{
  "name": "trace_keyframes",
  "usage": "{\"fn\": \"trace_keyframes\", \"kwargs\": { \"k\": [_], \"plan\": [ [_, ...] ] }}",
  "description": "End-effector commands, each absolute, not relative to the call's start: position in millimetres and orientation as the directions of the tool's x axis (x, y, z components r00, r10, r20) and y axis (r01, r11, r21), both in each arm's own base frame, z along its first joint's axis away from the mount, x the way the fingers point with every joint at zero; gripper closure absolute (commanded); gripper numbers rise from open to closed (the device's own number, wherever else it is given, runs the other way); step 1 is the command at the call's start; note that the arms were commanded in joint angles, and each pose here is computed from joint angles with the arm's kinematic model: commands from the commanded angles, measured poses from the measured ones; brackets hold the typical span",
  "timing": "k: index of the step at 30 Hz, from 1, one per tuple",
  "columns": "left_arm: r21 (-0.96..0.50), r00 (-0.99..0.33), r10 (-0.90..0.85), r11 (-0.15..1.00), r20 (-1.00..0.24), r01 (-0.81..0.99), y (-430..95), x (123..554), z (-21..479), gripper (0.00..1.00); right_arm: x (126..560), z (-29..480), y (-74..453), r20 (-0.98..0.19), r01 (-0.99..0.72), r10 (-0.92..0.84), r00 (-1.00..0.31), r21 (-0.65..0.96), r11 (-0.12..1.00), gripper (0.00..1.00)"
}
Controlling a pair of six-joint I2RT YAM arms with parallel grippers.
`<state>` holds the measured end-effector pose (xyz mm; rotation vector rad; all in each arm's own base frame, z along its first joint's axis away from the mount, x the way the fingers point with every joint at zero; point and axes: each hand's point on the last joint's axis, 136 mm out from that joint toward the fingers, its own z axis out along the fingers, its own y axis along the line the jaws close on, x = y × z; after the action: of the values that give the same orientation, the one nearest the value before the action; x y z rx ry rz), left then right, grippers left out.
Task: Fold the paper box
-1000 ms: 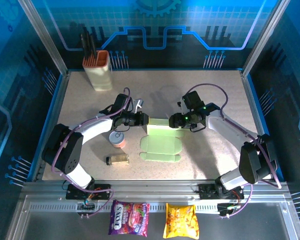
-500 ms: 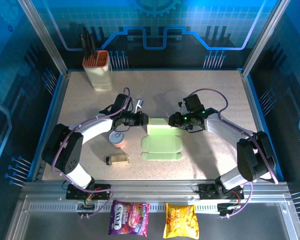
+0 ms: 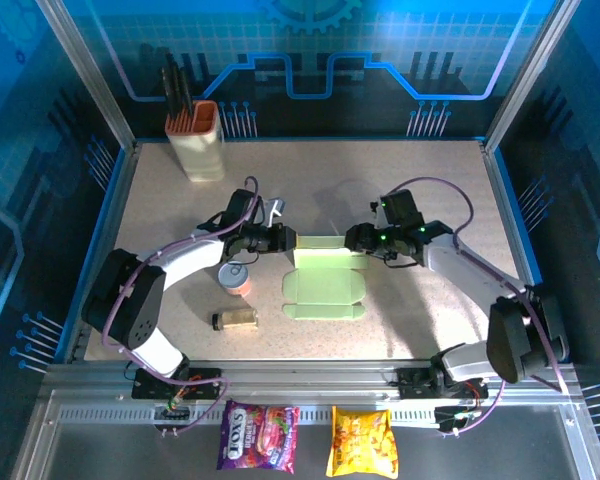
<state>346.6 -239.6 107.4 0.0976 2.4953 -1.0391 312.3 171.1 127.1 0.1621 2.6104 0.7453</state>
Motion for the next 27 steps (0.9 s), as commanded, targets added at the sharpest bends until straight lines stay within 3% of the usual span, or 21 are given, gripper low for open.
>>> {"fn": "trace_keyframes", "kwargs": {
  "k": [1, 18, 27],
  "plan": [
    [-0.632, -0.916, -0.144, 0.762, -0.376, 0.139, -220, 341, 91, 0.76, 299, 109, 145, -0.336, 0.053, 0.243, -0.91, 0.486, 0.872, 0.42],
    [-0.629, -0.91, -0.169, 0.769, -0.379, 0.119, -212, 343, 93, 0.76, 316, 60, 157, -0.265, 0.09, 0.297, -0.917, 0.589, 0.803, 0.36],
    [-0.637, -0.912, -0.175, 0.762, -0.372, 0.114, -211, 343, 93, 0.76, 321, 62, 164, -0.269, 0.083, 0.319, -0.909, 0.633, 0.769, 0.41]
  ]
}}
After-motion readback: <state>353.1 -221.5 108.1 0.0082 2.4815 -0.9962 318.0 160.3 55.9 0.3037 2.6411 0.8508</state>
